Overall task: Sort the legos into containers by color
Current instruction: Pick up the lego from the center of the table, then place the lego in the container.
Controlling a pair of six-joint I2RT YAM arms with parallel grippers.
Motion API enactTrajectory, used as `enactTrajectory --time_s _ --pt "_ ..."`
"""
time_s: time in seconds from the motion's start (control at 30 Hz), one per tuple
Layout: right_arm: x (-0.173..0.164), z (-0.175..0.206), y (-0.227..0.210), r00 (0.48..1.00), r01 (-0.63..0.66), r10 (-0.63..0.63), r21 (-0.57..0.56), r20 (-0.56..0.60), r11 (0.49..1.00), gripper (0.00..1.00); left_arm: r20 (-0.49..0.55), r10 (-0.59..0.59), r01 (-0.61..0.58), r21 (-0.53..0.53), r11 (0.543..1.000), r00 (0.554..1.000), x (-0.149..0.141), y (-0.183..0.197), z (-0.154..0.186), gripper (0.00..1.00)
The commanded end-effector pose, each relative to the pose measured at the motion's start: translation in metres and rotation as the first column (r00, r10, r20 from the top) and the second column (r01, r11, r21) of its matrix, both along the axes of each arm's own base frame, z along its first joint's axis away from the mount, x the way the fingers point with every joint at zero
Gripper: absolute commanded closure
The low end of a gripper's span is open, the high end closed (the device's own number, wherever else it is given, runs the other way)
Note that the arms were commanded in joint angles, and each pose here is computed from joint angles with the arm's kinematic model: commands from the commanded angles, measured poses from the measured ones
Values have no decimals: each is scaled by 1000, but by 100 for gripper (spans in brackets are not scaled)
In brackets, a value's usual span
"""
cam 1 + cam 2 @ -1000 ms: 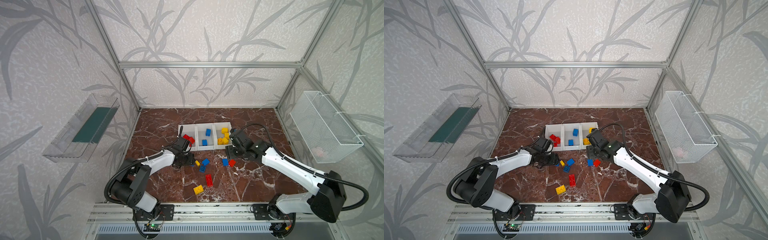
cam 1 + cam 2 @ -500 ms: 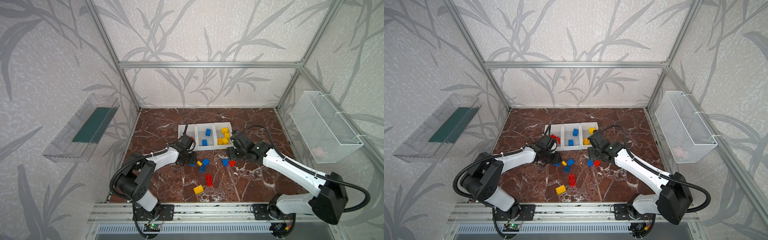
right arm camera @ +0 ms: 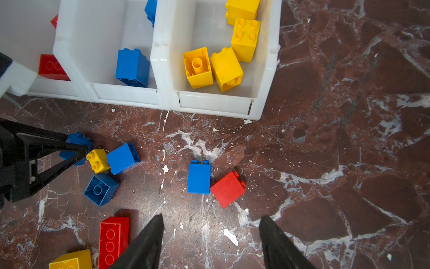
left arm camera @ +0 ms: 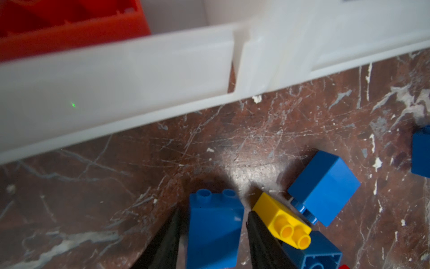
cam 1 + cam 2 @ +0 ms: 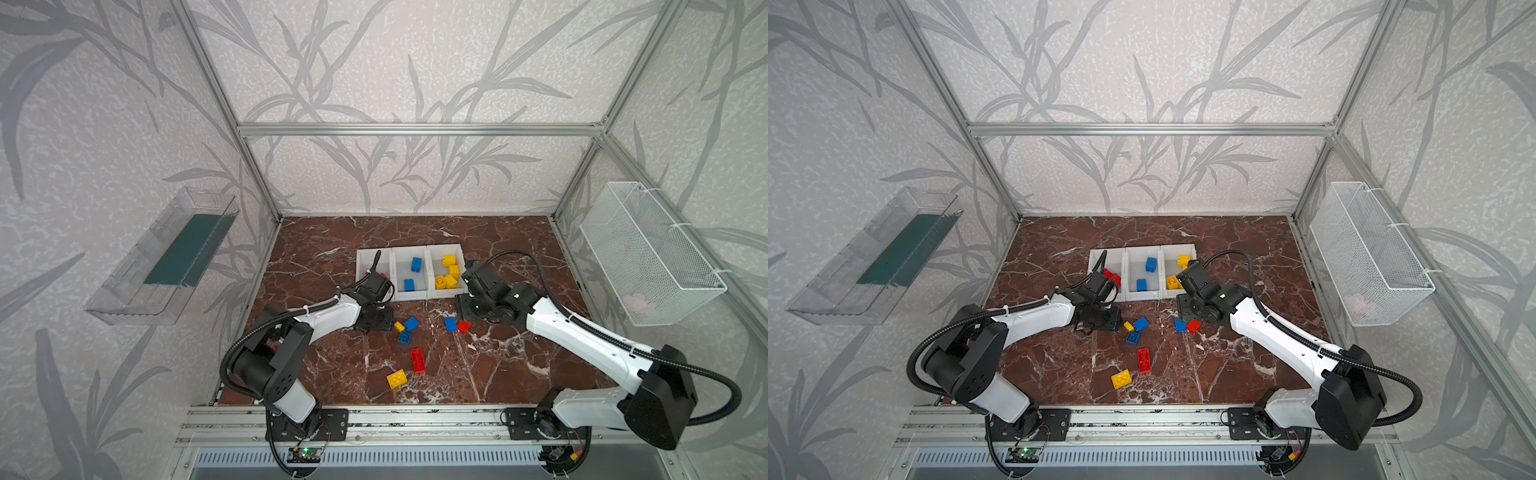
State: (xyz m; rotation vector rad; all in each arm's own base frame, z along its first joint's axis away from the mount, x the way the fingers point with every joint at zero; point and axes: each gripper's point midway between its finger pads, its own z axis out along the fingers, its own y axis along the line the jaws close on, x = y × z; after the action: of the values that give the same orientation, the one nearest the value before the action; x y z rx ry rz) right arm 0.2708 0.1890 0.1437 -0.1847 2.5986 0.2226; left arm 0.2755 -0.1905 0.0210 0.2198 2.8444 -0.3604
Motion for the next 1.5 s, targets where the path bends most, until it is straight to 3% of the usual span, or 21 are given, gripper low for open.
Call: enactTrajectory --time_s 0.0,0.23,0.37,0.57,0.67,0.83,1.07,1.47 --pt "-2 5 -5 1000 10 -10 5 13 1000 34 -50 -38 41 64 997 998 -9 0 -10 56" --pt "-7 8 -20 999 41 -42 7 35 999 34 9 -60 60 30 998 998 7 -19 18 66" --pt "-12 11 -31 997 65 -66 13 47 998 34 125 -73 79 -43 996 989 40 -44 66 67" --pt "-18 19 -44 994 88 -89 19 67 996 34 284 -107 128 -57 990 953 94 -71 115 66" --pt "-21 20 -48 993 98 -99 19 70 995 35 290 -96 122 -72 990 952 118 -79 116 66" --pt "-26 23 -52 991 110 -111 26 73 994 35 213 -58 88 -132 987 975 141 -86 100 63" --pt "-31 22 -59 989 124 -125 18 77 992 33 216 -32 69 -167 984 976 147 -87 101 45" --pt "-38 -4 -56 996 87 -88 -40 -19 995 33 289 30 29 -197 980 957 120 -62 128 43"
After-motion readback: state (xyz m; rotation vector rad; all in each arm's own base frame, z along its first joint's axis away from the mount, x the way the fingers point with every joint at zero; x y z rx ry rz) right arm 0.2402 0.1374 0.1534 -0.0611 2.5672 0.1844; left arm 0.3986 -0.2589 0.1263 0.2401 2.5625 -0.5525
